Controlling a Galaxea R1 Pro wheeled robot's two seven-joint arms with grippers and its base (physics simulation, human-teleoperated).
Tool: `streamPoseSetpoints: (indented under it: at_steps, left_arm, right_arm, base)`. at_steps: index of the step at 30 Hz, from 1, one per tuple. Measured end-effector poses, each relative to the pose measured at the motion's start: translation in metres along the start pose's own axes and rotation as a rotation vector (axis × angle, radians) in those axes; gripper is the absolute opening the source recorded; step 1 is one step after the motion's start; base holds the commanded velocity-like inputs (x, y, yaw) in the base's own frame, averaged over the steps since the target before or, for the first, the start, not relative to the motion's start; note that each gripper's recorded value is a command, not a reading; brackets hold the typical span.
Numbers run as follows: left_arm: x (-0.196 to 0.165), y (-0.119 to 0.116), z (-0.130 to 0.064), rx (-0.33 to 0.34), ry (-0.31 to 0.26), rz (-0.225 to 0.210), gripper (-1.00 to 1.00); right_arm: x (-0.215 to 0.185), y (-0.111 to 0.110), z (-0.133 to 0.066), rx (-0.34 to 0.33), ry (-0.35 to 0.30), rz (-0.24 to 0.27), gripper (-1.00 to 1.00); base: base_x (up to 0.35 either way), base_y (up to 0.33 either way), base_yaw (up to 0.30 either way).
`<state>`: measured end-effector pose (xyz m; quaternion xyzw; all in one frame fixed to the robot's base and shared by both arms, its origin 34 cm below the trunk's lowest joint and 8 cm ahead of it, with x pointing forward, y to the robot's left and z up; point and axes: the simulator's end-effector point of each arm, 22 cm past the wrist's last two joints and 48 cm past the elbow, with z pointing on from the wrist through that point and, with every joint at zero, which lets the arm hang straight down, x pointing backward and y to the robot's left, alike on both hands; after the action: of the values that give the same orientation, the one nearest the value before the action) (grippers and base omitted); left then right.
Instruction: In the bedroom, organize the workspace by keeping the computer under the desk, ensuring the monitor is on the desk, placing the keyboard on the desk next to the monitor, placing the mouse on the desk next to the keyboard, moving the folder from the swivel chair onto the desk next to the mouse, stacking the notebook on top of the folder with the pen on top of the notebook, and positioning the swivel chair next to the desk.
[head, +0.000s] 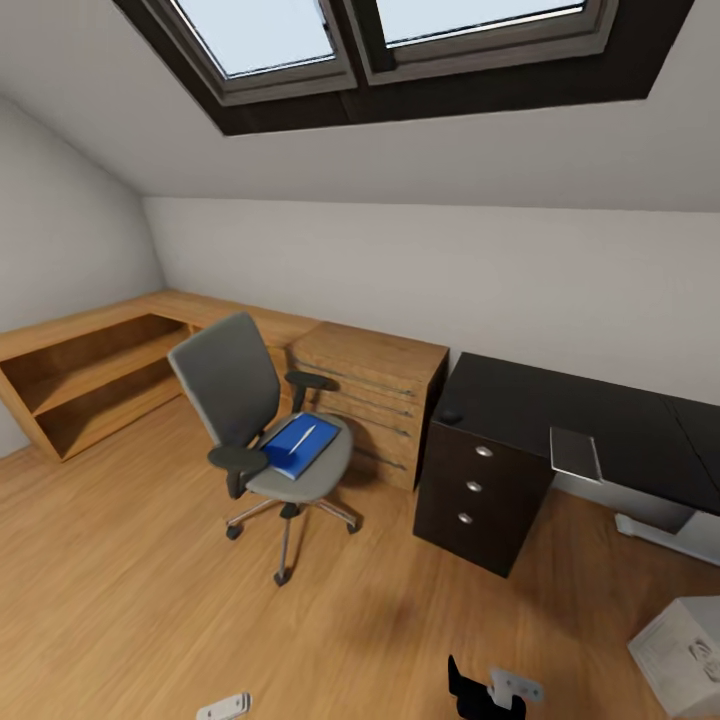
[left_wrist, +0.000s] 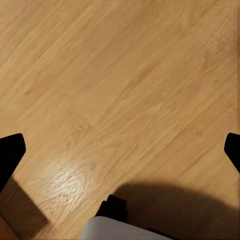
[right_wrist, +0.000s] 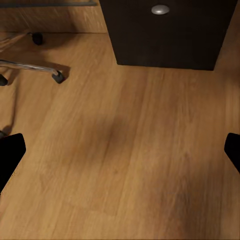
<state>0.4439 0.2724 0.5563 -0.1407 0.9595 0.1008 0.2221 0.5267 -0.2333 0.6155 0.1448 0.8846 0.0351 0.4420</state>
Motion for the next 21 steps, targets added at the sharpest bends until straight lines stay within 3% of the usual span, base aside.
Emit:
streamPoseSetpoints:
  at_steps: [10,13,14,15,16,18,21]
  left_arm:
    - [0.000,0.000,0.000,0.000,0.000,0.000,1.00]
    - [0.005,-0.023,-0.005,0.031,0.006,-0.002,1.00]
    - [-0.030,-0.083,-0.021,0.150,-0.130,0.106,1.00]
    - [-0.062,-0.152,-0.048,0.285,-0.208,0.076,1.00]
    - [-0.068,-0.158,-0.052,0.289,-0.225,0.079,1.00]
    - [-0.083,-0.177,-0.065,0.299,-0.255,0.067,1.00]
    - [-0.112,-0.199,-0.092,0.264,-0.269,0.033,1.00]
  right_arm:
    - [0.000,0.000,0.000,-0.001,0.000,-0.002,1.00]
    - [-0.001,0.001,0.001,-0.003,-0.002,-0.004,1.00]
    - [-0.018,0.000,0.014,0.038,0.000,0.009,1.00]
    - [-0.088,0.004,0.033,0.036,-0.142,0.013,1.00]
    - [-0.117,0.003,0.041,0.052,-0.176,0.014,1.00]
    - [-0.137,-0.001,0.047,0.081,-0.170,0.002,1.00]
    - [-0.182,-0.002,0.053,0.132,-0.164,-0.058,1.00]
  base:
    - [0.275,0.000,-0.112]
    - [0.008,0.000,0.000]
    - [0.000,0.000,0.000]
    - [0.000,0.000,0.000]
    - [0.000,0.000,0.000]
    - [0.000,0.000,0.000]
    - [0.000,0.000,0.000]
